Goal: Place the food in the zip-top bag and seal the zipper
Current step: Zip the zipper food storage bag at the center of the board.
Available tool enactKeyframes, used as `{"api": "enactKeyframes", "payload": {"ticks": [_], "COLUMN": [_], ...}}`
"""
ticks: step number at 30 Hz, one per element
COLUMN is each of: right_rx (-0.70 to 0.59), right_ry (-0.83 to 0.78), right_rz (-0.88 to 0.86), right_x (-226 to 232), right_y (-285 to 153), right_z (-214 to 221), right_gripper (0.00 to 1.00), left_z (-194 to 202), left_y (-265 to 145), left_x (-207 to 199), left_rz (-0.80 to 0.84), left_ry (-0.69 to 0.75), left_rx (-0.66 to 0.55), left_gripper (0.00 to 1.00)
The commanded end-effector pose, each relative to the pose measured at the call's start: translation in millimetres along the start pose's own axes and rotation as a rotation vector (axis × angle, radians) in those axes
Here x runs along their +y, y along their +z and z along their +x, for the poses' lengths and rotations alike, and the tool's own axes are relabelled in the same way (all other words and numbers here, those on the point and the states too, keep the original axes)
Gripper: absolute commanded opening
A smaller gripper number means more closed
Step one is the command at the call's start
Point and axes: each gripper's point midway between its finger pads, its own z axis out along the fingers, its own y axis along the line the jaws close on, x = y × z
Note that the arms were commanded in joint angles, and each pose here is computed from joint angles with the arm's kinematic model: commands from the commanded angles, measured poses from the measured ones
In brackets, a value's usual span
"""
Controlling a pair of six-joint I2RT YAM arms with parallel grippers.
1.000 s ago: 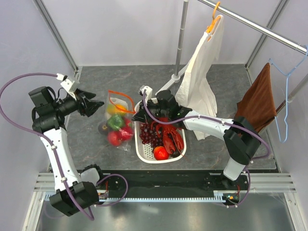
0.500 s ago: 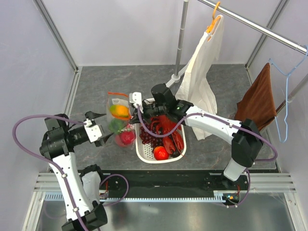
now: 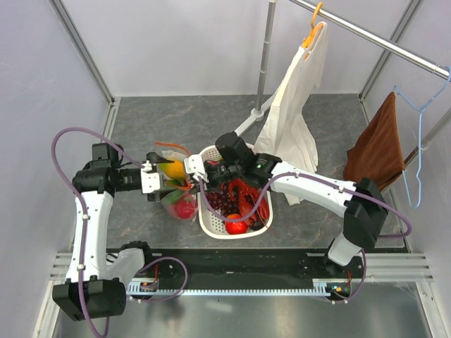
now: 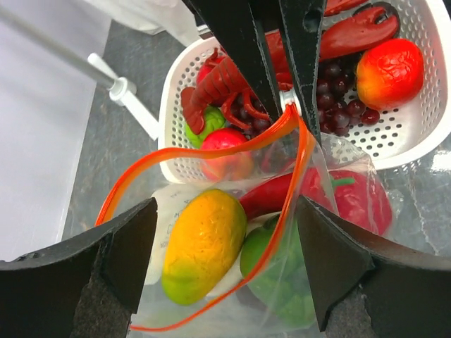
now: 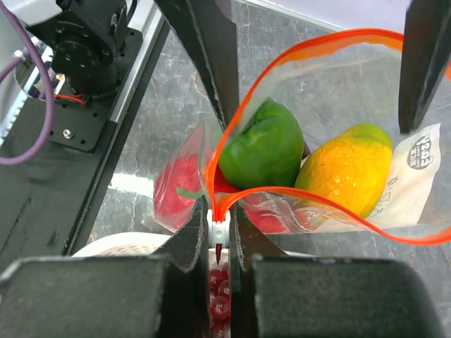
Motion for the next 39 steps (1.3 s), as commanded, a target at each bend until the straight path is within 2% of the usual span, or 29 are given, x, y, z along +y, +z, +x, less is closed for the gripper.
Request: {"api": "enactKeyframes", "payload": {"ticks": [1, 5, 7, 14, 24, 33, 36, 37, 39], "right_rx": [-0.037, -0.023, -0.017, 0.005, 0.016, 0.016, 0.016, 0.016, 0.020], "right_ry": [-0.094, -0.117, -0.144, -0.209, -0.229, -0.236, -0.244, -0.250, -0.258], "right_rz": [-0.006, -0.018, -0.030, -0.052, -0.061, -0.054, -0.048, -0.048, -0.040], "right_x": [8, 15, 20, 25, 33, 32, 30, 30, 28], "right_y": [-12, -12, -11, -11, -14, -15, -16, -16, -16], "right_z": [-18, -11, -9, -4, 2, 1, 0, -1, -1], "right_gripper": [0.00, 0.00, 0.00, 0.00, 0.00, 0.00, 0.00, 0.00, 0.00], "left_z": [-9, -15, -11, -19, -15, -11, -7, -3, 0], "left_y": [9, 19, 20, 41, 60, 69, 70, 70, 70], "left_x": [21, 22, 23, -6, -41, -58, -58, -57, -54], "left_rz": [0.005, 0.035, 0.044, 0.187, 0.316, 0.383, 0.398, 0.399, 0.394], "left_ry": [0.150, 0.292, 0.314, 0.479, 0.513, 0.535, 0.520, 0.500, 0.468], "left_rx": [-0.002, -0.022, -0.009, -0.076, -0.127, -0.131, -0.106, -0.082, -0.055], "left_gripper": [0.85, 0.85, 0.85, 0.82, 0.70, 0.45, 0.32, 0.24, 0.17]}}
